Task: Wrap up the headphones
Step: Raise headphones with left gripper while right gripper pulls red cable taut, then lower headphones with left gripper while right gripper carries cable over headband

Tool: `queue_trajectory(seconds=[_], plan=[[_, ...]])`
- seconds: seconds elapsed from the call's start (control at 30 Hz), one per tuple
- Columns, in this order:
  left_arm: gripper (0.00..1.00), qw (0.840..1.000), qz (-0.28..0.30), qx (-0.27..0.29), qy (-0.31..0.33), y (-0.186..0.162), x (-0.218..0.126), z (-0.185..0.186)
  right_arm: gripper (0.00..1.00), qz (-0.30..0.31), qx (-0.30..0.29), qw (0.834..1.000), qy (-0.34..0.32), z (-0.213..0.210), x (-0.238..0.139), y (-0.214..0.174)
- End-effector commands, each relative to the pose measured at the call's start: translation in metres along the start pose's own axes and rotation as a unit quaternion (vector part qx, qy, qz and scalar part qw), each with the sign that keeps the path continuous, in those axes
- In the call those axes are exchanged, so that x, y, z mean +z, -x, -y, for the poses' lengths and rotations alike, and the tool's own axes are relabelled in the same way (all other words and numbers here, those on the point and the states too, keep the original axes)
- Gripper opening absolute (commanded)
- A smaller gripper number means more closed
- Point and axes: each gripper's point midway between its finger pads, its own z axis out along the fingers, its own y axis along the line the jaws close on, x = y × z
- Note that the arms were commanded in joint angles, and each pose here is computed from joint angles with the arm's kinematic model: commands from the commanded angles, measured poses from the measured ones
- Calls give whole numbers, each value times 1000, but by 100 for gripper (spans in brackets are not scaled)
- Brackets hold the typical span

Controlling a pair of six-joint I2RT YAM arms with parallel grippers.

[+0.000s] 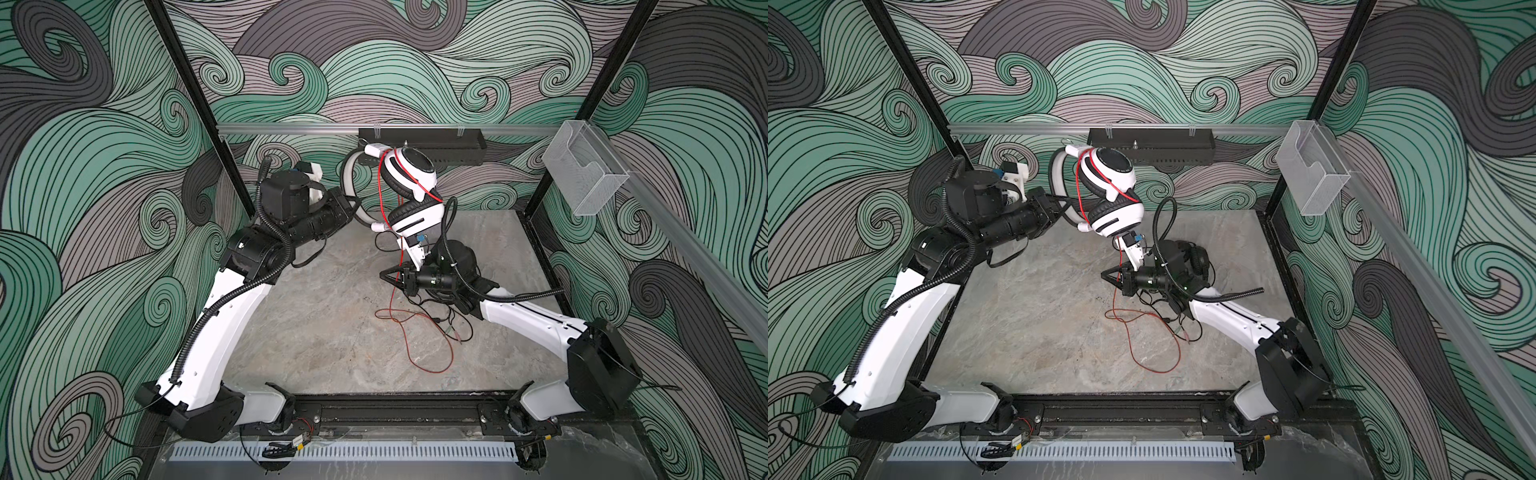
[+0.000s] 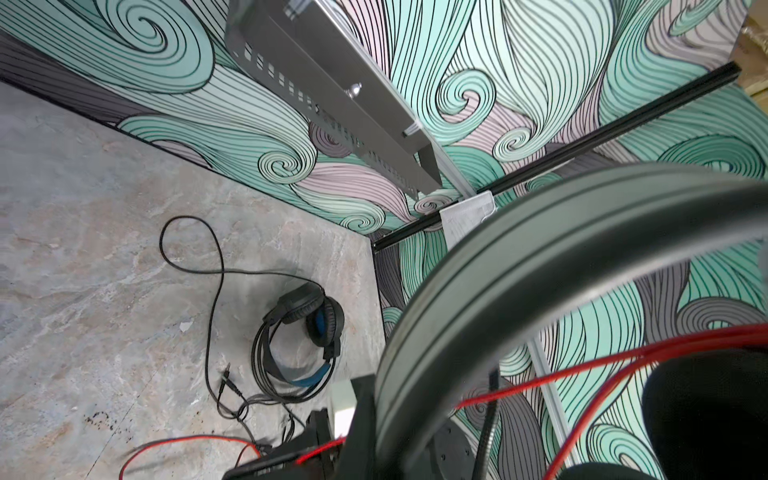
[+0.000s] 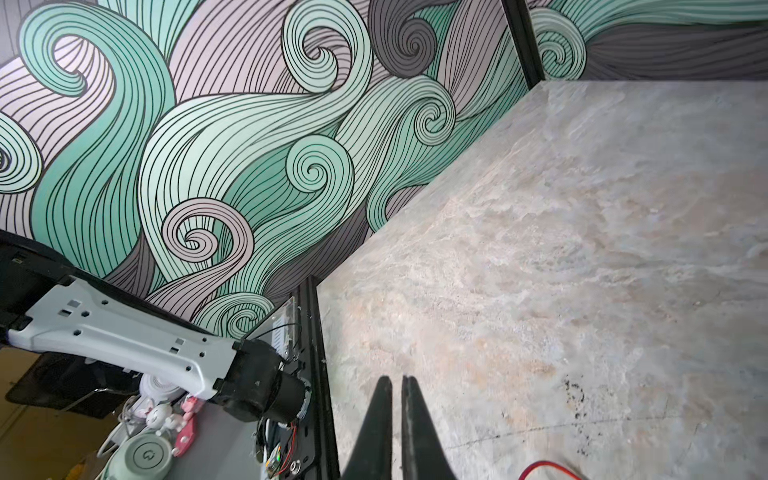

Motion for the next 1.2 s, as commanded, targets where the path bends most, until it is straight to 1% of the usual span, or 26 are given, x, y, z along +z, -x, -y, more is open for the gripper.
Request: queue_trajectory(seconds=[0.0, 0.07, 0.13, 0.23, 0.33, 0.47, 0.57, 0.67, 0.77, 0.83, 0.93, 1.0, 1.07, 1.17], plan=[[0, 994, 79, -21, -75, 48, -15, 43, 6, -53, -25, 998, -23, -6, -7, -29], [0, 991, 111, -33, -70, 62, -17, 42, 4, -83, -28, 995, -55, -1, -14, -45], [0, 986, 148, -59, -58, 74, -18, 34, 3, -105, -30, 990, -86, 5, -24, -56], [0, 975, 204, -89, -23, 89, -23, 13, 0, -136, -39, 981, -135, 10, -45, -69], [0, 964, 247, -98, 13, 99, -26, -4, 0, -162, -61, 969, -177, 8, -68, -76], [0, 955, 274, -100, 61, 105, -20, -26, 0, -199, -110, 948, -221, -2, -88, -77], [0, 954, 271, -92, 93, 101, -10, -40, 0, -230, -166, 927, -245, -15, -93, -69], [0, 955, 261, -72, 123, 92, 2, -50, 0, -253, -206, 911, -253, -30, -90, -55], [0, 953, 255, -37, 158, 80, 9, -58, 0, -272, -254, 893, -254, -47, -83, -37], [0, 950, 239, -7, 200, 67, 21, -72, 0, -274, -278, 885, -255, -61, -80, -20], [0, 942, 229, 46, 241, 54, 26, -83, 0, -267, -293, 885, -245, -80, -76, 5], [0, 939, 220, 73, 255, 46, 28, -88, 0, -265, -297, 885, -240, -89, -74, 18], [0, 939, 206, 100, 256, 37, 31, -90, 0, -262, -296, 888, -236, -95, -71, 28], [0, 940, 163, 159, 252, 22, 41, -91, 0, -252, -301, 891, -229, -107, -70, 45]])
